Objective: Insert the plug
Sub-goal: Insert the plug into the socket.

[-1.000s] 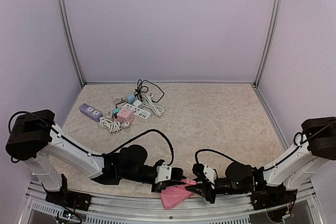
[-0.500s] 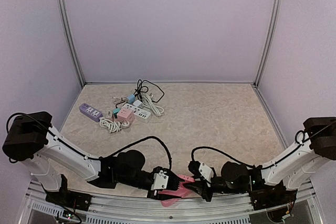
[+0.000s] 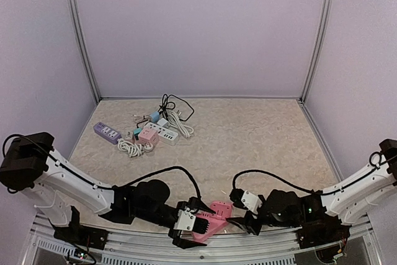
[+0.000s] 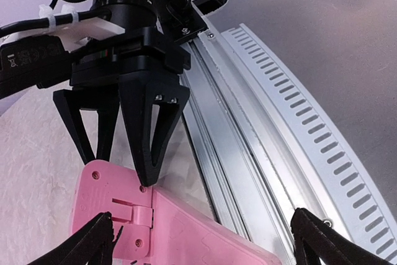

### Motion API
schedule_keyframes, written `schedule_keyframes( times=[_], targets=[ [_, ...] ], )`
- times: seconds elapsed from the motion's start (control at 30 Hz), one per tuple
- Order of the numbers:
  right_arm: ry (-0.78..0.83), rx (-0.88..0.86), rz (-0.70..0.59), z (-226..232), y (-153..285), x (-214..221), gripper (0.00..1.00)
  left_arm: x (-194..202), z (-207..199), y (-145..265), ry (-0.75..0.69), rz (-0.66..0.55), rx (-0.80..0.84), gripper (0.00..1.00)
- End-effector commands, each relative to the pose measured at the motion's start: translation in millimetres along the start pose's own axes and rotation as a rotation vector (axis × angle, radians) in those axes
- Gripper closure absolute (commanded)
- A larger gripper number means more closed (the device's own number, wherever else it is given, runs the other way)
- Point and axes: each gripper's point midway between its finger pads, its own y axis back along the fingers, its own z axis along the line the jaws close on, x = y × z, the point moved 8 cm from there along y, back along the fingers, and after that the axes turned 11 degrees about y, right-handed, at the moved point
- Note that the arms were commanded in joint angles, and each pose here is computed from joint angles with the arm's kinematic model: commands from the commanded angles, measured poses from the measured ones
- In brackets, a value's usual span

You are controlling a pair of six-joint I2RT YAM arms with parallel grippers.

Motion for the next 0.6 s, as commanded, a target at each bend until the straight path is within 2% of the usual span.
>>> schedule_keyframes(
  times=[0.0,0.03,0.1,0.13,0.27,0.4,0.57],
  targets=[
    [0.032,0.044,0.042,-7.6,10.9,4.3,0.43,-1.7,-4.0,5.9,-0.080,0.015,-0.002,0.02],
    [0.033,0.043,0.034,-8.2,13.8,1.9,0.37,-3.5,-3.9,6.5,-0.098,0.011,-0.004,0.02],
    [0.035,0.039,0.011,-9.8,19.9,-4.9,0.32,-6.5,-3.4,8.4,-0.129,0.011,-0.007,0.01],
    [0.039,0.040,-0.002,-10.8,23.3,-9.0,0.23,-7.0,-3.4,9.2,-0.141,0.017,-0.006,0.01],
    [0.031,0.093,-0.050,-19.7,37.1,-23.2,0.11,-11.5,-2.8,15.2,-0.186,0.040,-0.005,0.01],
    [-0.007,0.160,-0.075,-28.5,46.2,-35.2,0.09,-16.6,-0.6,23.1,-0.221,0.082,-0.018,0.01],
    [-0.044,0.192,-0.028,-33.1,47.3,-63.7,0.11,-31.7,19.9,48.2,-0.216,0.203,-0.068,0.02]
  ],
)
